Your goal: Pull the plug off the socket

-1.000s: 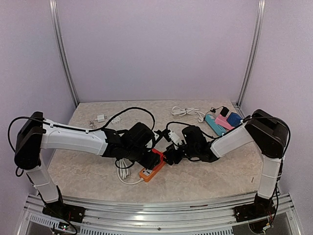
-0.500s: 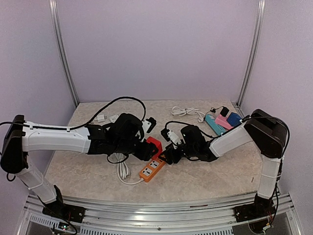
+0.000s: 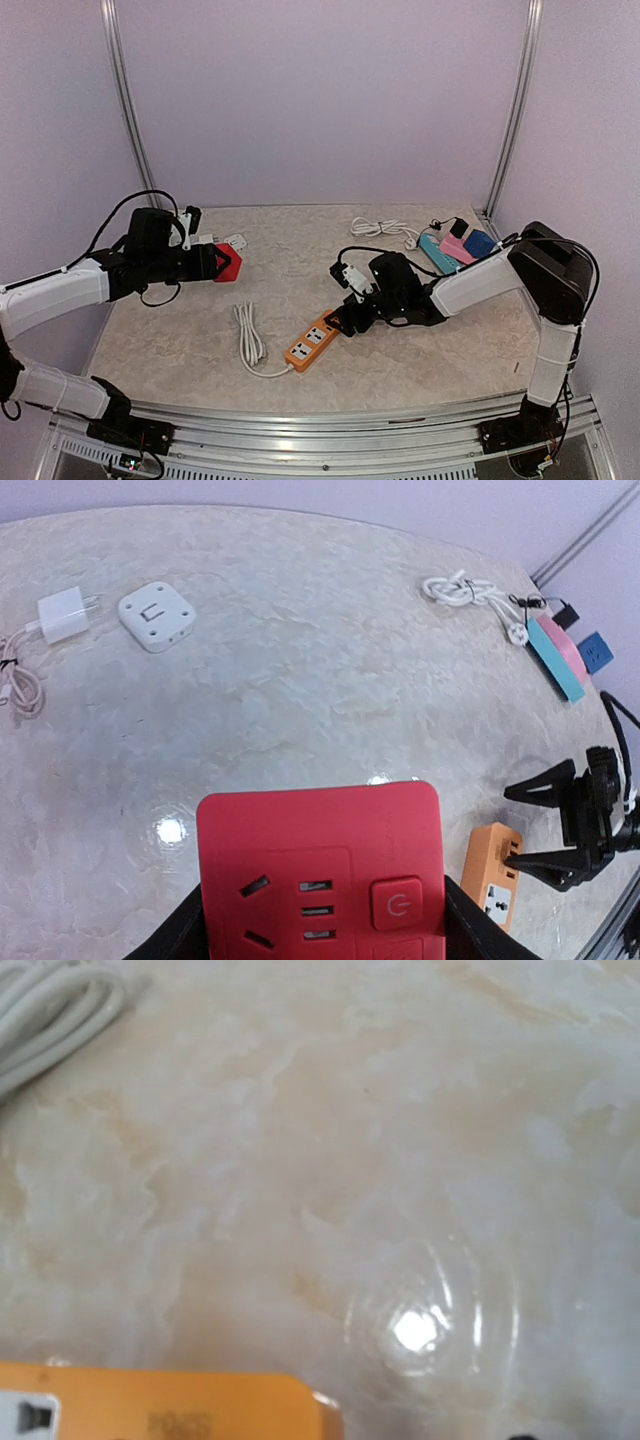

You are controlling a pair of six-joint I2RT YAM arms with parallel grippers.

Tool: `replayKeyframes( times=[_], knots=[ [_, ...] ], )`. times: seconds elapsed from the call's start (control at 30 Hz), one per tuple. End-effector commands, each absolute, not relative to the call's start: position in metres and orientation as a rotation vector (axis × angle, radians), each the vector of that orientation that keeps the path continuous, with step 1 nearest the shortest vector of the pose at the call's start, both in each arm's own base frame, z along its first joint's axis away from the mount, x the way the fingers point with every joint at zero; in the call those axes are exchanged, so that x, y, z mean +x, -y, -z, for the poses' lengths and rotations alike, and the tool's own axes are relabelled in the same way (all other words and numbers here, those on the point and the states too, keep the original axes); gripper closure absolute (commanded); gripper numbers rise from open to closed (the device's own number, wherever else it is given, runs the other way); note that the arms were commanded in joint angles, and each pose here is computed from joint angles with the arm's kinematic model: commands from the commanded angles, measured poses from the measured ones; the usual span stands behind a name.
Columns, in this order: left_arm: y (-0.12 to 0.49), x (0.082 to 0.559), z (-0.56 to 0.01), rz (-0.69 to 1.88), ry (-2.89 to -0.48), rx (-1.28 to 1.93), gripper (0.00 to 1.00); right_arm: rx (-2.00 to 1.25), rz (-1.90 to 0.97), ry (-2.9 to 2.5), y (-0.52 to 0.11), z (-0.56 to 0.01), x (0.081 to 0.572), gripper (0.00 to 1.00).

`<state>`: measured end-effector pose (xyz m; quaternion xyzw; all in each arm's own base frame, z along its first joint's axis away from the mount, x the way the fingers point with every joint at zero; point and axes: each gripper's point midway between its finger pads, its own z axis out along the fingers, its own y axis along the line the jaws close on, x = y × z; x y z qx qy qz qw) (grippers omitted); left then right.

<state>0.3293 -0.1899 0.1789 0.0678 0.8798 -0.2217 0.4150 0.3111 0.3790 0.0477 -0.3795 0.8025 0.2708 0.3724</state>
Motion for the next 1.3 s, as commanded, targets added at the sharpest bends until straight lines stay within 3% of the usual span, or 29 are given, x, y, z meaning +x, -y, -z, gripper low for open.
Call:
replayKeyframes(
  times=[0.0, 0.33, 0.9, 1.0, 1.27],
  knots=[
    [0.146, 0.349, -0.185, 0.733, -2.159, -0.032, 0.79, -1.003, -0.632, -2.091, -0.374, -0.059, 0.31, 0.2],
    [0.068, 0.392, -0.161, 0.847, -2.105, -0.338, 0.78, -0.979, -0.658, -2.03, -0.377, -0.1, 0.311, 0.19],
    [0.045, 0.408, -0.071, 0.882, -2.249, -0.562, 0.71, -0.987, -0.671, -2.053, -0.366, -0.089, 0.298, 0.19],
    [0.042, 0.405, -0.063, 0.863, -2.268, -0.592, 0.65, -0.986, -0.682, -2.054, -0.365, -0.089, 0.296, 0.19],
    [0.025, 0.393, -0.053, 0.767, -2.297, -0.702, 0.35, -0.97, -0.737, -2.059, -0.362, -0.094, 0.28, 0.2]
  ],
)
